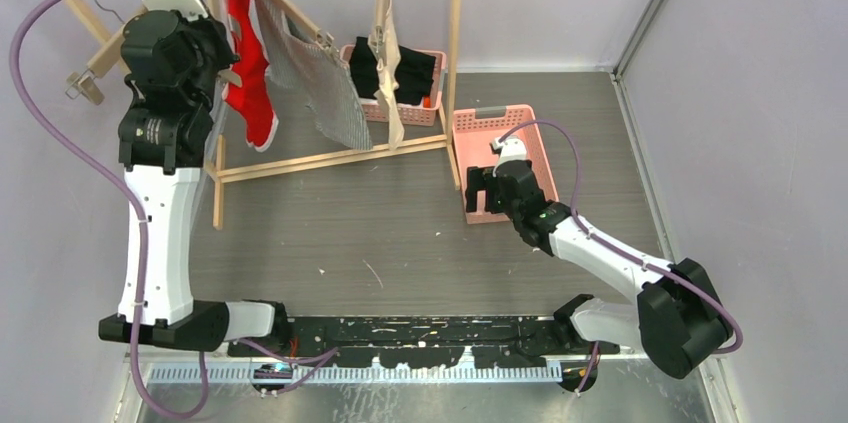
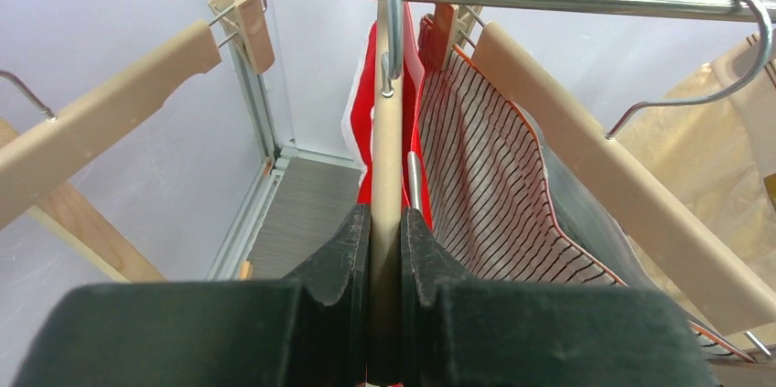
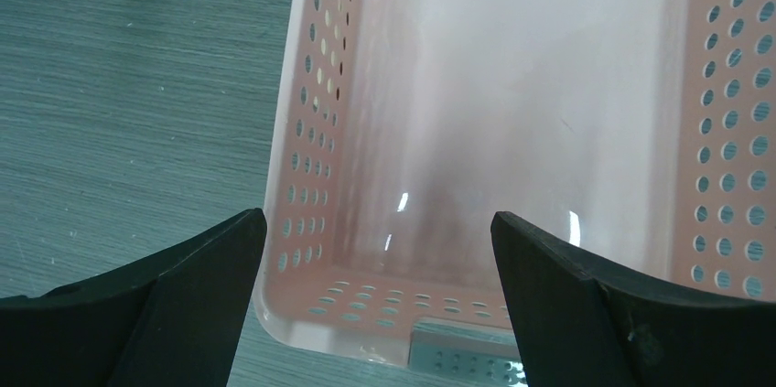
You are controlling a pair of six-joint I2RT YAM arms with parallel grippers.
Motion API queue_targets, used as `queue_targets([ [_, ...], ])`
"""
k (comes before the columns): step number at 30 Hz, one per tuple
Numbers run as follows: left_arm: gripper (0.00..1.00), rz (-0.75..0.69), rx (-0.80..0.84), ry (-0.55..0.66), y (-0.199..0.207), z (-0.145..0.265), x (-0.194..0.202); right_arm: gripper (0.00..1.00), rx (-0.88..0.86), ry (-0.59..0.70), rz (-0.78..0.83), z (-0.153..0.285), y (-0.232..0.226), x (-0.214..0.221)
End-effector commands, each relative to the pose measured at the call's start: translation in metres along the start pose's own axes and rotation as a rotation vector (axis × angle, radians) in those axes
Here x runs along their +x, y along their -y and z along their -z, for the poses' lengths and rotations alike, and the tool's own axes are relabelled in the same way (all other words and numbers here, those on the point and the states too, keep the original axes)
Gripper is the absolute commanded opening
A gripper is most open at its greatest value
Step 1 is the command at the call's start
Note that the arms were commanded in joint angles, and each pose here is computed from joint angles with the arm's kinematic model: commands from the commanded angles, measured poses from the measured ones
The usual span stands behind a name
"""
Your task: Remove the underwear clipped to the hanger
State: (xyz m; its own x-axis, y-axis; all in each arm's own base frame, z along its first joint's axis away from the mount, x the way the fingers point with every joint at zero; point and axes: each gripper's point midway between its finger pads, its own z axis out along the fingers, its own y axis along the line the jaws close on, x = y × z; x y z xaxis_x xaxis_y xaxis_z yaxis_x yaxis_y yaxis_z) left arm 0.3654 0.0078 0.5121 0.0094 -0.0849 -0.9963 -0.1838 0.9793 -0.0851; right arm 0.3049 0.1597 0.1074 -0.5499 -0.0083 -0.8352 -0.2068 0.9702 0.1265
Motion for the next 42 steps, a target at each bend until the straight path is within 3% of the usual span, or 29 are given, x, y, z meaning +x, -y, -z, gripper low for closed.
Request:
queue_targets([
  [1,0.00,0.019,-0.005,0.180,-0.011,0.034,-0.055,1.00,-0.063,0.048,-0.020,-0.003,-0.016,-0.015],
  [10,0.00,0.001,-0.013,0.137,-0.021,0.060,-0.041,1.00,-0.082,0.046,-0.018,-0.005,-0.021,-0.016],
  [23,0.00,-0.048,-0.020,-0.061,-0.036,0.090,0.048,1.00,-0.094,0.101,-0.025,0.011,-0.021,-0.035],
  [29,0.00,-0.020,0.135,-0.136,-0.022,0.130,0.098,1.00,-0.098,0.150,-0.027,0.020,-0.023,-0.055],
  [36,0.00,-0.010,0.308,-0.343,-0.010,0.191,0.187,1.00,-0.211,0.189,-0.055,0.023,-0.050,-0.085],
  [39,0.00,-0.004,0.411,-0.405,0.000,0.215,0.209,1.00,-0.250,0.199,-0.050,0.022,-0.060,-0.093],
  [42,0.00,0.010,0.514,-0.379,0.012,0.234,0.207,1.00,-0.311,0.198,-0.026,0.020,-0.073,-0.099],
])
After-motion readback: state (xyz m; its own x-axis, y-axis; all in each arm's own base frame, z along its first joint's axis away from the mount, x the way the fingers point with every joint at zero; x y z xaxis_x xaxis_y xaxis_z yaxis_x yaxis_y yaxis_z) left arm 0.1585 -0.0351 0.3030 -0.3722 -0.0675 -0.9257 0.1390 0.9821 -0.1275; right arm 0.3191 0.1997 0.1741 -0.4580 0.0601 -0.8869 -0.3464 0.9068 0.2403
